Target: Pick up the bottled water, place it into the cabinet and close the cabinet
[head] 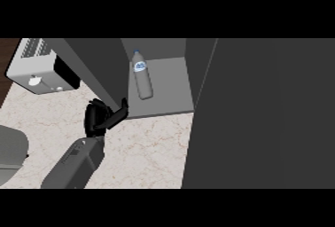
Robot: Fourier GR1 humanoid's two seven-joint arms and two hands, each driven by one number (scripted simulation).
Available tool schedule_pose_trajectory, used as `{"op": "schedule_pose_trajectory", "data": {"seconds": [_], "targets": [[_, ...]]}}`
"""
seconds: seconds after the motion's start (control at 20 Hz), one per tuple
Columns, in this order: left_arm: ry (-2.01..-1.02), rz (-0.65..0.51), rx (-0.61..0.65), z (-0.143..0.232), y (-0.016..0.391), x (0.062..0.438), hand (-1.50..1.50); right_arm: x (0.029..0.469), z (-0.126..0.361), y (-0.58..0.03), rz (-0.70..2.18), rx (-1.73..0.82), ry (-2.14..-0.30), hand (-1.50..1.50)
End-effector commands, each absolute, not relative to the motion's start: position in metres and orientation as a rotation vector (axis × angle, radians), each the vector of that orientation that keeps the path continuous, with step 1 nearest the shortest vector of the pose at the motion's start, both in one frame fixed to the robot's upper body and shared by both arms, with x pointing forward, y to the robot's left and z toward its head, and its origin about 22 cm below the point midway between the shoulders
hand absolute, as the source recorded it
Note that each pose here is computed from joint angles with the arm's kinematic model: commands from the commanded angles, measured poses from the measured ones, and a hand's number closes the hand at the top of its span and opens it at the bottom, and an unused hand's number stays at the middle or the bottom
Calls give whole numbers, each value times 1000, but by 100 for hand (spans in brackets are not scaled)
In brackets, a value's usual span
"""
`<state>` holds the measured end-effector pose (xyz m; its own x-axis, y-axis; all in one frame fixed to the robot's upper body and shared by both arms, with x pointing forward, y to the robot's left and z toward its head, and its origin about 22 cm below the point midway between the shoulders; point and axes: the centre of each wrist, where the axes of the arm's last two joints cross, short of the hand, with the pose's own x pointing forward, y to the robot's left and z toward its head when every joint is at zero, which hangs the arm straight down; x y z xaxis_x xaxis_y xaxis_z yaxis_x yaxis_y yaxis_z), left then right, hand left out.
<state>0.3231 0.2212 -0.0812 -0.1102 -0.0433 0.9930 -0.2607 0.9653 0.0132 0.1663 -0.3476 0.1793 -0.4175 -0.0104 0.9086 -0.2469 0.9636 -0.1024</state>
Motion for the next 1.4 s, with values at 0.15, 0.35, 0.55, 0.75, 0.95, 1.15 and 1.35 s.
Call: {"op": "schedule_pose_trajectory", "data": {"seconds": [0.15, 0.35, 0.55, 0.75, 0.95, 1.15, 1.35], "targets": [[-1844, 171, -244, -33, 117, 352, 150, 159, 180, -347, 300, 180, -1959, 150], [-1831, 176, -309, -40, 117, 344, 150, 150, 182, -340, 328, 196, -1936, 150], [-1791, 184, -416, -51, 122, 335, 150, 140, 192, -331, 402, 261, -1924, 150], [-1795, 182, -466, -59, 122, 318, 150, 127, 189, -323, 384, 260, -1911, 150], [-1779, 68, -514, -67, 145, 293, -150, 112, 192, -307, 373, 261, -1915, 150], [-1758, 66, -593, -62, 173, 268, -150, 102, 208, -294, 441, 246, -1919, 150], [-1731, 65, -587, -69, 187, 234, -150, 108, 211, -291, 555, 276, -1910, 150]]}}
